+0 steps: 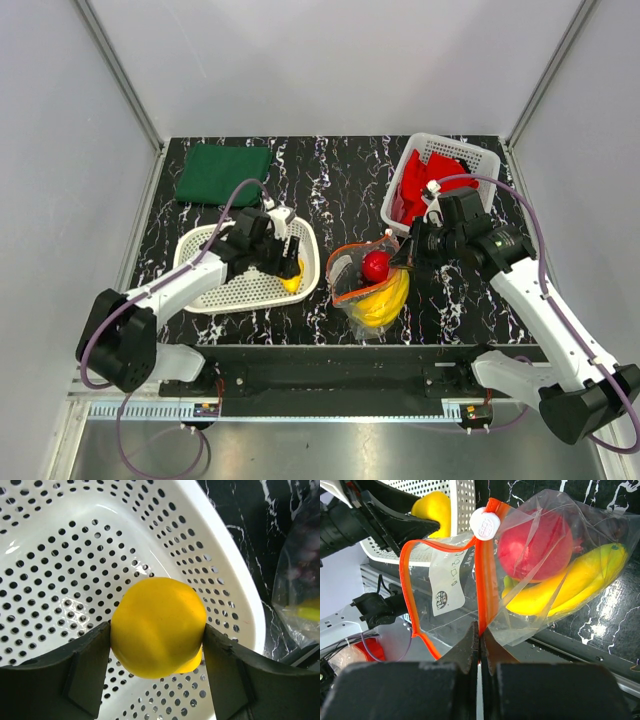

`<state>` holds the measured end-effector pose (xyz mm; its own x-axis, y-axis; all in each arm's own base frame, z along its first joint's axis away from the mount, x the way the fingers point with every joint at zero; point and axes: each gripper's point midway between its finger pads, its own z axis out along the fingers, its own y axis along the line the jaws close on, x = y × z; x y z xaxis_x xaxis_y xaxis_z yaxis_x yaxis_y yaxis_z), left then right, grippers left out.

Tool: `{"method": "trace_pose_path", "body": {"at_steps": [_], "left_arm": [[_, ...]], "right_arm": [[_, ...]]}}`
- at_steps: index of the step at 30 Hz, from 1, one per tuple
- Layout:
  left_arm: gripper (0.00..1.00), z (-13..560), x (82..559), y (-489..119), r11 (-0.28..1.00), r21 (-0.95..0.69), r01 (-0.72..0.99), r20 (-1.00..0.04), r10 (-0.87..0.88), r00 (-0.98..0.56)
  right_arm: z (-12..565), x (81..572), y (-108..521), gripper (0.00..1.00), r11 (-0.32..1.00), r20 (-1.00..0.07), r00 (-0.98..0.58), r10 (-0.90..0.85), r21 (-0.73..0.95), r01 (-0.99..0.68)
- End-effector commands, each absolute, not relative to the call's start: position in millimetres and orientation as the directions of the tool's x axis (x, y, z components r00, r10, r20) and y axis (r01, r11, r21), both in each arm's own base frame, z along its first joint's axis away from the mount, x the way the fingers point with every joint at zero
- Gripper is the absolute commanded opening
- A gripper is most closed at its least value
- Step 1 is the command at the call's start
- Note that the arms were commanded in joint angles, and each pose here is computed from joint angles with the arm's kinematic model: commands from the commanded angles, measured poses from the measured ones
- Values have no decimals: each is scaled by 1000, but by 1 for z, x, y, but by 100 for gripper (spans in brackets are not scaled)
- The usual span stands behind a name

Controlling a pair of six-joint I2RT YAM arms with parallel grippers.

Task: Open the zip-top bag and remove the fake food

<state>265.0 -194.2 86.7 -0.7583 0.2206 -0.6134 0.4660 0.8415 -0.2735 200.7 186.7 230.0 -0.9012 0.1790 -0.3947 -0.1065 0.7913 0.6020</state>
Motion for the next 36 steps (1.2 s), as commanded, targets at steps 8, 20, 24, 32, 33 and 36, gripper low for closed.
{"method": "trace_pose_path", "body": {"at_steps": [8, 20, 24, 32, 33, 36], "left_arm": [[91, 99, 272, -198, 853, -245, 460, -681, 186, -709], [59, 251, 230, -246, 702, -336, 628, -884, -5, -467], [47, 304, 203, -288, 559, -368, 743, -916, -81, -392], [24, 279, 203, -363, 552, -350, 756, -891, 52, -451], [20, 272, 206, -367, 573, -350, 742, -884, 59, -463], [0, 245, 223, -377, 669, -377, 641, -840, 46, -541]], "right_arm": [[250, 200, 192, 0, 756, -446, -879, 170, 631, -174], [253, 198, 195, 0, 740, -439, -883, 167, 647, -181], [252, 198, 197, 0, 737, -432, -886, 166, 652, -180], [265, 199, 203, 0, 704, -429, -883, 192, 687, -180], [266, 198, 202, 0, 703, -429, -882, 197, 688, -178], [267, 197, 202, 0, 700, -427, -881, 206, 693, -172]]}}
